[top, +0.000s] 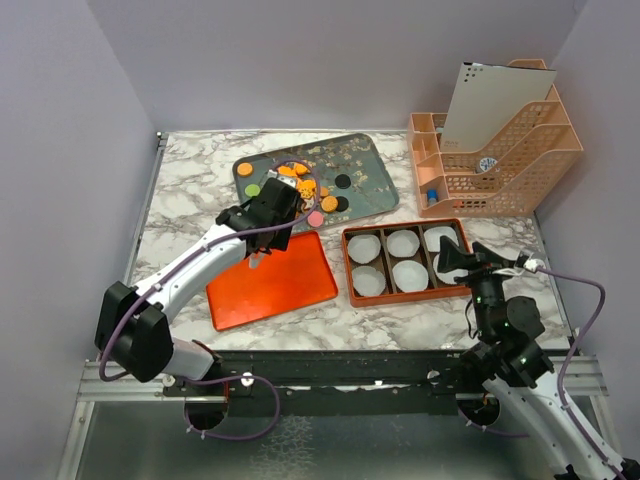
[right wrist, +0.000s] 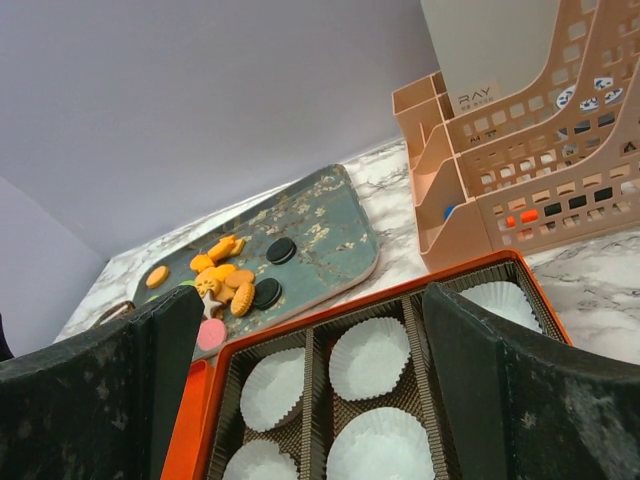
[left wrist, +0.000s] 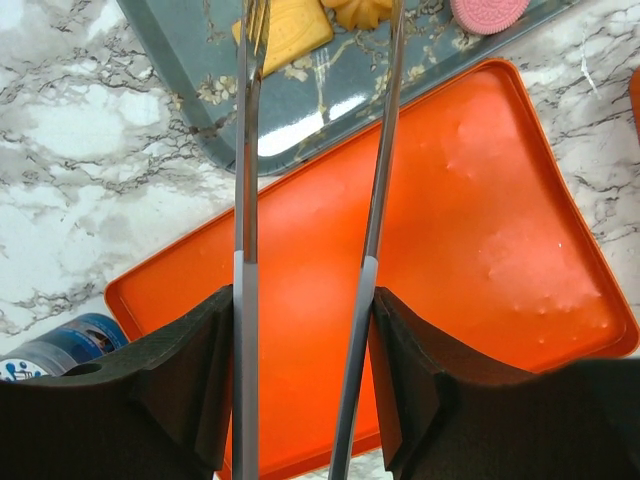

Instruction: Pack the cookies

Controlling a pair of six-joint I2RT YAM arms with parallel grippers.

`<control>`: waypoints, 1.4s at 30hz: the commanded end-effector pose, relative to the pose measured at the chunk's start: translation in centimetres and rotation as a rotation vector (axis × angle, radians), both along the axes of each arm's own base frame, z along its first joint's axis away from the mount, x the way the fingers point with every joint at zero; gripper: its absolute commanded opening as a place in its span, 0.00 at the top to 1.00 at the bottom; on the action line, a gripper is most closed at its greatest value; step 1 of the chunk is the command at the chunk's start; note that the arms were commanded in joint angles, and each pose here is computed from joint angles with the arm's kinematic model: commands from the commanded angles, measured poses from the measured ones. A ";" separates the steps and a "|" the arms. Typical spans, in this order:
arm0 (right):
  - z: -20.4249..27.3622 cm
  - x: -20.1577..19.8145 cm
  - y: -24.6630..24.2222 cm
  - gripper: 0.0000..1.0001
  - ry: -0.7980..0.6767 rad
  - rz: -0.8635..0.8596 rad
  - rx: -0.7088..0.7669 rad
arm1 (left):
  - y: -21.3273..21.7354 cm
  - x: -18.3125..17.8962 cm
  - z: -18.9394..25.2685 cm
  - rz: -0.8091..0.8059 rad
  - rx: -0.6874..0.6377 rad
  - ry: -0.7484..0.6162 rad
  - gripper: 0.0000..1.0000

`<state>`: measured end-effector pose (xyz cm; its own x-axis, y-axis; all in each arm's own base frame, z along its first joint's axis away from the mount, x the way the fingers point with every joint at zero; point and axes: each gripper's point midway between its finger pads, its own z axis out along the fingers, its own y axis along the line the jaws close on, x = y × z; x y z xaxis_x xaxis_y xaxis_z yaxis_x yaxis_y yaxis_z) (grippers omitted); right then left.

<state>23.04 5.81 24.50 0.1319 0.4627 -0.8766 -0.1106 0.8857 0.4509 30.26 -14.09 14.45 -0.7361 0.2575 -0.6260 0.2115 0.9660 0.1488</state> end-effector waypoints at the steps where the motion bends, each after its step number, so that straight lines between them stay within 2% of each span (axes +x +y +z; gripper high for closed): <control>1: -0.8 0.0 -0.8 0.00 0.014 -0.042 -0.014 | -0.8 0.8 0.8 -0.011 -0.019 0.002 0.45; 23: -1.6 0.1 -1.3 0.00 0.054 -0.075 -0.016 | -1.4 2.2 -1.7 -0.036 0.031 0.089 0.48; 38: -1.8 0.2 -1.5 0.00 0.064 -0.087 -0.014 | -1.3 2.2 -2.8 -0.049 -0.004 0.148 0.49; 42: -1.8 0.2 -1.5 0.00 0.066 -0.088 -0.015 | -1.8 2.1 -2.5 -0.062 -0.028 0.156 0.53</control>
